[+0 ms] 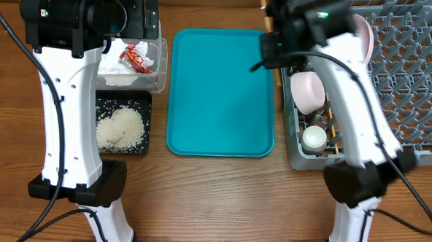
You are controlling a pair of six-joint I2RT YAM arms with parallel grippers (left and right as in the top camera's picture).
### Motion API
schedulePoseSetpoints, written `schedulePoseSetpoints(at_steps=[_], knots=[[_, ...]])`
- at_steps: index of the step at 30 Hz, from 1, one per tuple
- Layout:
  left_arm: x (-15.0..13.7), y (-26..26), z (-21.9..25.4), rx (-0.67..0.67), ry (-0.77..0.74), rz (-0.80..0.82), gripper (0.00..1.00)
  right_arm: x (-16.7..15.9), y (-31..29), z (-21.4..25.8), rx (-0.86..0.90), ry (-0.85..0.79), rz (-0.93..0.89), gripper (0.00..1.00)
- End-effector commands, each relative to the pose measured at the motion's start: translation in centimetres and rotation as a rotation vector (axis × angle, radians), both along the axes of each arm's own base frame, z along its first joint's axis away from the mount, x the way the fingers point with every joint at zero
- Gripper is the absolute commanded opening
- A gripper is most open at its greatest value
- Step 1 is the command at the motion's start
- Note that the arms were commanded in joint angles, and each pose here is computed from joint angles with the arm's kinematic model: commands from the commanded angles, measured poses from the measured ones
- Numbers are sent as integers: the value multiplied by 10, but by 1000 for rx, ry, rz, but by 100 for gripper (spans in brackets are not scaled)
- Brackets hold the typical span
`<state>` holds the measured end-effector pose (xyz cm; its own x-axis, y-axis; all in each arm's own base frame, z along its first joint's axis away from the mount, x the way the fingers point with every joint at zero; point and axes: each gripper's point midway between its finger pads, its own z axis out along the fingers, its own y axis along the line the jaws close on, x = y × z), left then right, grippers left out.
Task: Sort waste into correct bins and load items into the dishwasher
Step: 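Carry the second chopstick into the dish rack and release it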
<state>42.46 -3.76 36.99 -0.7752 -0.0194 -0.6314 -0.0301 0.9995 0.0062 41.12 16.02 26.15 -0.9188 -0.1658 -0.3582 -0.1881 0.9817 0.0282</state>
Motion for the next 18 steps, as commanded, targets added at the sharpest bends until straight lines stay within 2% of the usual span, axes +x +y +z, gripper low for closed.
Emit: schedulePoseSetpoints(at_steps=[1, 7, 10, 14, 18], knots=[[-4, -1, 5, 4, -11, -4, 100, -17, -26, 40, -3, -71, -43, 4], [-4, -1, 5, 4, -10, -4, 100, -39, -51, 80, 25, -162, -87, 4], [-4, -1, 5, 4, -11, -4, 100, -50, -64, 83, 23, -162, -110, 4], [-4, -1, 5, 4, -11, -4, 100, -72, -94, 52, -38, -51, -163, 4], [-4, -1, 5, 4, -11, -4, 100, -94, -138, 2, -139, 122, -243, 4]])
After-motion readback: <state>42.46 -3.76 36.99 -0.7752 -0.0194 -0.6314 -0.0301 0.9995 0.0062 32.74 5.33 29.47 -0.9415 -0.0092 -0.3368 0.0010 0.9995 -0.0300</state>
